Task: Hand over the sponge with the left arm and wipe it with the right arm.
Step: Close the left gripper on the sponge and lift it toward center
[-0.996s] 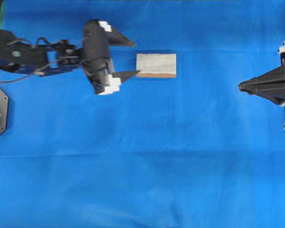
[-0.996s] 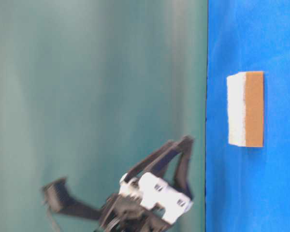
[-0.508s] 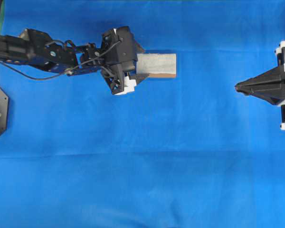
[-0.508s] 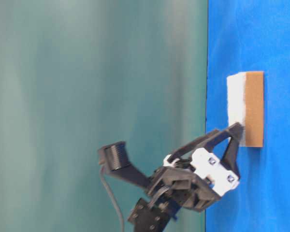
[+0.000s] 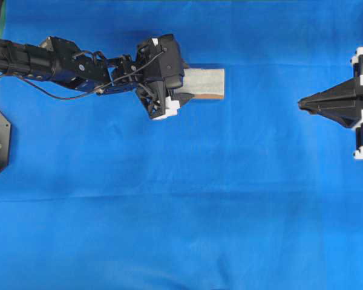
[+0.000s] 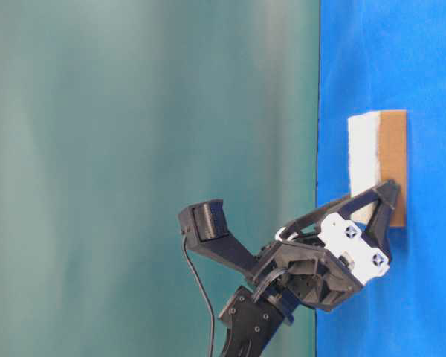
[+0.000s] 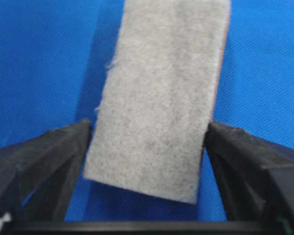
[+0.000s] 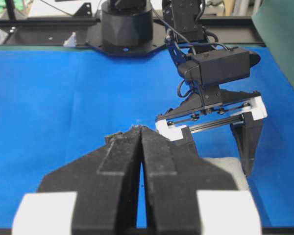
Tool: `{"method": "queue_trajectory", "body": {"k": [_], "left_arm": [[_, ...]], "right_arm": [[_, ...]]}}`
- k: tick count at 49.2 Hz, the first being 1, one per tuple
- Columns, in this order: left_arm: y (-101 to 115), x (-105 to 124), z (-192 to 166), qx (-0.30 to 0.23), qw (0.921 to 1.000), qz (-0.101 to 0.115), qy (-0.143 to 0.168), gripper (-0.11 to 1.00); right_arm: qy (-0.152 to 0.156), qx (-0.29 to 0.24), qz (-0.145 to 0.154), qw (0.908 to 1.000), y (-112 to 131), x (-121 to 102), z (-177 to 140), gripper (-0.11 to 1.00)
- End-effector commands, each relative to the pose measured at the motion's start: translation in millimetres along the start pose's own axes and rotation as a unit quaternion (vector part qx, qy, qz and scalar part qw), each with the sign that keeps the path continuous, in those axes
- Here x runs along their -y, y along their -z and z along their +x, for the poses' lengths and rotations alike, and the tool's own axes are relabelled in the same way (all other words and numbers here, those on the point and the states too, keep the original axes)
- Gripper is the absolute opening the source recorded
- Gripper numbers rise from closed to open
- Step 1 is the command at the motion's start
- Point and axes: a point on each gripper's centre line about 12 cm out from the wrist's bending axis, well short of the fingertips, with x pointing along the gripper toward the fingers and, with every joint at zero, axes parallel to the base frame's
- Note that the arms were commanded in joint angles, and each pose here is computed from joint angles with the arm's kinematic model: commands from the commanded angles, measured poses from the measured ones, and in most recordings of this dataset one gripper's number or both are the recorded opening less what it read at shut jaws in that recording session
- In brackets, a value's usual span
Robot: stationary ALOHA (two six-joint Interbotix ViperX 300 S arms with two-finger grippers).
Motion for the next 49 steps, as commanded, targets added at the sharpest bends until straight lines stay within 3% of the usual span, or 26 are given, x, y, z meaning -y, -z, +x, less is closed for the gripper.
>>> {"method": "queue_trajectory", "body": {"k": [1, 6, 9, 24, 29, 37, 49], "left_arm": [[-11, -3, -4, 0.008, 1.0000, 0.001, -0.003, 0.78], [-13, -3, -7, 0.005, 1.0000, 0.002, -0.001, 0.51], [-15, -3, -8, 0.006, 1.0000, -0.001, -0.001, 0.43], [-49, 2, -35, 0.005, 0.9994, -0.032, 0.013, 0.43], [-66, 13, -51, 0.007, 0.9989, -0.036, 0.028, 0.43], [-91, 36, -80, 0.023, 0.9963, -0.061, 0.056, 0.43], [-103, 74, -108, 0.035, 0.9895, -0.096, 0.103, 0.43]], "right_arm": [[0.001, 0.007, 0.000, 1.0000, -5, 0, 1, -0.01], [0.001, 0.005, 0.001, 1.0000, -4, 0, 2, -0.01], [0.001, 0.005, 0.001, 1.0000, -4, 0, 2, -0.01], [0.003, -0.002, 0.000, 1.0000, -2, 1, 4, -0.01], [0.009, -0.004, 0.001, 1.0000, 0, 4, 5, -0.01], [0.020, -0.011, 0.003, 0.9997, 3, 9, 7, -0.01], [0.026, -0.020, 0.003, 0.9995, 6, 11, 12, -0.01]]}}
